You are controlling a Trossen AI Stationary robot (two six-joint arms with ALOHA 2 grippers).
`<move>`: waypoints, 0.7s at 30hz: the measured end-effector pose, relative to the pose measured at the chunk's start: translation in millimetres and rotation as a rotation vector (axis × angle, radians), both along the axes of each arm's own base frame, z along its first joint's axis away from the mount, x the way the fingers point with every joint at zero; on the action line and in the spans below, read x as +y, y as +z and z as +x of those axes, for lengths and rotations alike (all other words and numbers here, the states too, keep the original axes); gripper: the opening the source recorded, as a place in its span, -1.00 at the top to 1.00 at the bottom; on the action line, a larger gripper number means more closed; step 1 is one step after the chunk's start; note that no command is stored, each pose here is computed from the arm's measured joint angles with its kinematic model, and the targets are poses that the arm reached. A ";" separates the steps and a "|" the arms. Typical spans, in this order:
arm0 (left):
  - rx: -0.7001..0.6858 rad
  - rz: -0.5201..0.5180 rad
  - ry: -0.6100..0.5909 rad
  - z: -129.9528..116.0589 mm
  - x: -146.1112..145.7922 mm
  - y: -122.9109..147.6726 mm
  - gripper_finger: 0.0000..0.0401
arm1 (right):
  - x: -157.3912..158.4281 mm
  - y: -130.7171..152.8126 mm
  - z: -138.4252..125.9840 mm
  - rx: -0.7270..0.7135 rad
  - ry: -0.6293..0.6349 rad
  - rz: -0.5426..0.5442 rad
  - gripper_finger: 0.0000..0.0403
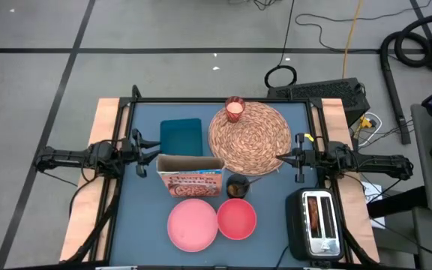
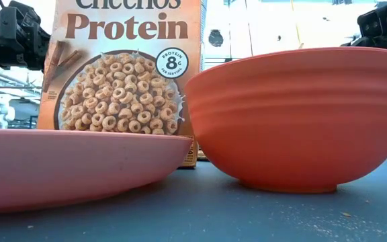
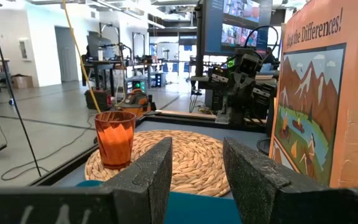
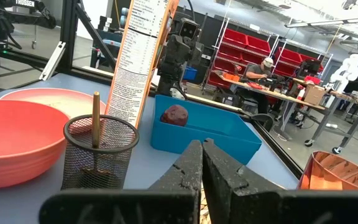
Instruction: Arrange a breakfast setting
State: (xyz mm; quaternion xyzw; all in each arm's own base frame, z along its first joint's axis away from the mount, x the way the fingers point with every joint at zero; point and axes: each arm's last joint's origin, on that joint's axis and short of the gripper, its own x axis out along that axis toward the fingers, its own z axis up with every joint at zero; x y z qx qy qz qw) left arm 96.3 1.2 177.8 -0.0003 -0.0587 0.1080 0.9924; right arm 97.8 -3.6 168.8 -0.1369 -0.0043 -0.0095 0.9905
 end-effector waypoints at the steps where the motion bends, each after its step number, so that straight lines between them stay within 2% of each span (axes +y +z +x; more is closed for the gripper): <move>1: 0.000 0.000 0.000 0.0 0.0 0.1 0.25 | 0.0 0.0 0.0 0.000 0.000 0.000 1.00; 21: -0.007 0.004 0.001 -0.1 0.0 0.8 0.25 | 0.0 0.0 0.0 0.000 0.000 0.000 1.00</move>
